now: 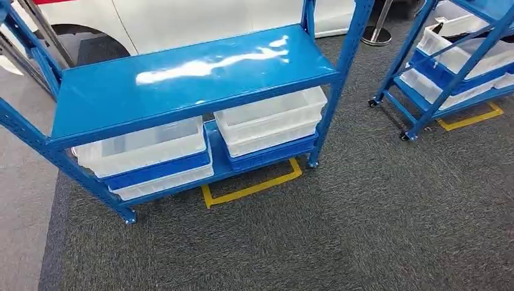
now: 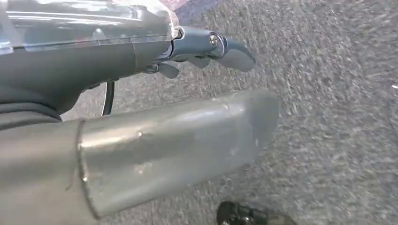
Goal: Take the parts from the cabinet and place them on the table.
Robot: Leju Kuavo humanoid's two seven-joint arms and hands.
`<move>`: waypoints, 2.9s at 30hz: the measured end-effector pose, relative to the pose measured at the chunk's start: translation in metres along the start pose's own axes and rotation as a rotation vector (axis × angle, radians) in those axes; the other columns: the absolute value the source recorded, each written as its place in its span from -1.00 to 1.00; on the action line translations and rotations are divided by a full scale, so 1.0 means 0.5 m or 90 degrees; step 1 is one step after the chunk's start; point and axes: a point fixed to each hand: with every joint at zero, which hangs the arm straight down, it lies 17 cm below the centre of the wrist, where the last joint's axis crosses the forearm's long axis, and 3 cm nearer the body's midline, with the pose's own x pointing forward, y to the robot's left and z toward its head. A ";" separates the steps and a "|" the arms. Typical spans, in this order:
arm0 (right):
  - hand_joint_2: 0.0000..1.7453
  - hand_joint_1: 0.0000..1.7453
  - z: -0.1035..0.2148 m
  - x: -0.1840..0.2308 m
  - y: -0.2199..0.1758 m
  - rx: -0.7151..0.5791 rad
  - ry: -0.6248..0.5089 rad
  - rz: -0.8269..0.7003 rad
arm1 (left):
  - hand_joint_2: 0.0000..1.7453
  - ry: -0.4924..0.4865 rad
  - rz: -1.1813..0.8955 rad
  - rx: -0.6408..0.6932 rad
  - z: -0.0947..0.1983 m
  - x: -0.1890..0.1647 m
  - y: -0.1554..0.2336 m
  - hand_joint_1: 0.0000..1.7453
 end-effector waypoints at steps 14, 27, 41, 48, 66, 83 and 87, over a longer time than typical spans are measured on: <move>-1.00 -1.00 -0.001 -0.007 -0.003 -0.001 0.003 -0.003 | -1.00 0.001 0.001 -0.008 0.003 -0.002 -0.009 -1.00; -1.00 -1.00 -0.002 -0.003 -0.009 -0.011 -0.008 -0.016 | -1.00 -0.005 -0.002 -0.017 0.003 0.002 -0.013 -1.00; -1.00 -1.00 -0.004 -0.011 -0.016 -0.014 -0.003 -0.023 | -1.00 -0.002 -0.008 -0.030 0.009 -0.007 -0.025 -1.00; -1.00 -1.00 -0.005 -0.011 -0.022 -0.017 -0.004 -0.025 | -1.00 -0.005 -0.012 -0.033 0.008 -0.001 -0.029 -1.00; -1.00 -1.00 -0.005 -0.007 -0.023 -0.018 -0.003 -0.025 | -1.00 0.000 -0.025 -0.039 0.011 -0.010 -0.034 -1.00; -1.00 -1.00 -0.003 -0.019 -0.014 -0.003 0.012 -0.002 | -1.00 0.003 -0.039 -0.039 0.010 -0.008 -0.038 -1.00; -1.00 -1.00 -0.003 -0.019 -0.011 -0.001 0.012 -0.002 | -1.00 0.007 -0.041 -0.036 0.010 -0.015 -0.031 -1.00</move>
